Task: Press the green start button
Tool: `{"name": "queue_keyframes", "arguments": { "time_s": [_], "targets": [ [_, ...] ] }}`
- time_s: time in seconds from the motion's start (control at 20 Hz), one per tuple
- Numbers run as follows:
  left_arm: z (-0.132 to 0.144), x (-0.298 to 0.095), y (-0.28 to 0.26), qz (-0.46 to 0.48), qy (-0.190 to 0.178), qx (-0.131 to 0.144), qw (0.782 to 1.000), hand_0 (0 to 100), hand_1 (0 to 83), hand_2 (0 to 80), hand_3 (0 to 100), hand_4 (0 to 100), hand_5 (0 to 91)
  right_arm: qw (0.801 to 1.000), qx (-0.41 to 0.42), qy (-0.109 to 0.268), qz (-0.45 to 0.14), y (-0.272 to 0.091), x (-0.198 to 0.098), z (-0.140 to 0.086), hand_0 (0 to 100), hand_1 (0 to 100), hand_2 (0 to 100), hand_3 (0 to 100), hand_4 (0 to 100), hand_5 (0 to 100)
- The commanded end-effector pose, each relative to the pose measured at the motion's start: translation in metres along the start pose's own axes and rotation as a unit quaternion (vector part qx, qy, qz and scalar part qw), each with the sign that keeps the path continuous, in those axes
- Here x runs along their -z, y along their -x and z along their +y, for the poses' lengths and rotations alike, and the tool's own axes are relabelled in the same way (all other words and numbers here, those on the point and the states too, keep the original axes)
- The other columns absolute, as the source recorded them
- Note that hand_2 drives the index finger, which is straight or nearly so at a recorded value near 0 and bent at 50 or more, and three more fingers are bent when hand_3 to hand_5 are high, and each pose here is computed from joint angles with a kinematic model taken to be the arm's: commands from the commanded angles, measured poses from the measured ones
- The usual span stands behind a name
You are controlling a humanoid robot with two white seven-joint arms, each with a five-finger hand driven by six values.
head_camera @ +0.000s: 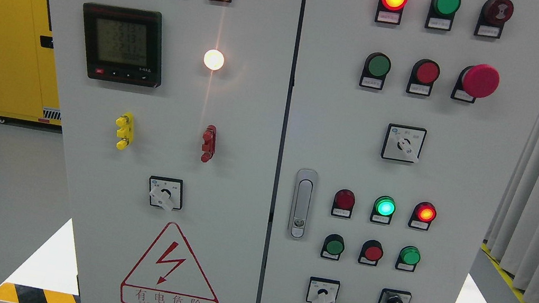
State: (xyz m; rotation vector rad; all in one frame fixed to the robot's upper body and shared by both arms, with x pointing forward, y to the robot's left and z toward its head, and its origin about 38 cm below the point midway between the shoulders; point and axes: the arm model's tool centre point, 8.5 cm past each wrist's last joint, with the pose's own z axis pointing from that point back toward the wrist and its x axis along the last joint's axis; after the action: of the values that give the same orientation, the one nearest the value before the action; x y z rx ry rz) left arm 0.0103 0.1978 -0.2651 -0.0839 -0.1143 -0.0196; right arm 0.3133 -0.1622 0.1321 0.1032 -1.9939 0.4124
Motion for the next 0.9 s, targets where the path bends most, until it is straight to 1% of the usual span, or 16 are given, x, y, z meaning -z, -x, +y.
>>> {"name": "queue_keyframes", "arguments": {
  "time_s": [0.0, 0.5, 0.6, 0.7, 0.75, 0.8, 0.85],
  "targets": [
    [0.001, 0.0, -0.001, 0.0, -0.001, 0.001, 1.0, 12, 55.6, 0.0, 0, 0, 0.0, 1.0, 0.01, 0.008, -0.003, -0.002, 0.003, 0.004, 61, 76, 0, 1, 0, 0],
    [0.0, 0.0, 0.0, 0.001, 0.0, 0.0, 1.0, 12, 55.6, 0.0, 0, 0, 0.0, 1.0, 0.007, 0.008, -0.004, -0.002, 0.003, 0.004, 60, 76, 0, 1, 0, 0],
    [0.001, 0.0, -0.001, 0.0, -0.001, 0.0, 1.0, 12, 55.6, 0.0, 0, 0, 0.0, 1.0, -0.013, 0.008, -0.003, -0.002, 0.005, 0.003, 60, 76, 0, 1, 0, 0],
    [0.0, 0.0, 0.0, 0.001, -0.001, 0.0, 1.0, 12, 55.6, 0.0, 0, 0, 0.0, 0.997, -0.07, 0.02, -0.001, -0.001, 0.009, -0.007, 50, 77, 0, 3, 2, 0],
    [0.0, 0.0, 0.0, 0.001, 0.0, 0.0, 1.0, 12, 55.6, 0.0, 0, 0, 0.0, 0.994, -0.108, 0.033, 0.002, 0.0, 0.012, -0.014, 48, 78, 0, 5, 4, 0],
    [0.0, 0.0, 0.0, 0.001, 0.0, 0.0, 1.0, 12, 55.6, 0.0, 0, 0, 0.0, 0.988, -0.148, 0.045, -0.002, 0.0, 0.02, -0.021, 46, 78, 0, 8, 8, 3],
    [0.0, 0.0, 0.0, 0.001, 0.0, 0.0, 1.0, 12, 55.6, 0.0, 0, 0, 0.0, 0.982, -0.181, 0.057, -0.008, -0.001, 0.029, -0.026, 40, 79, 0, 24, 32, 23]
  ]
}}
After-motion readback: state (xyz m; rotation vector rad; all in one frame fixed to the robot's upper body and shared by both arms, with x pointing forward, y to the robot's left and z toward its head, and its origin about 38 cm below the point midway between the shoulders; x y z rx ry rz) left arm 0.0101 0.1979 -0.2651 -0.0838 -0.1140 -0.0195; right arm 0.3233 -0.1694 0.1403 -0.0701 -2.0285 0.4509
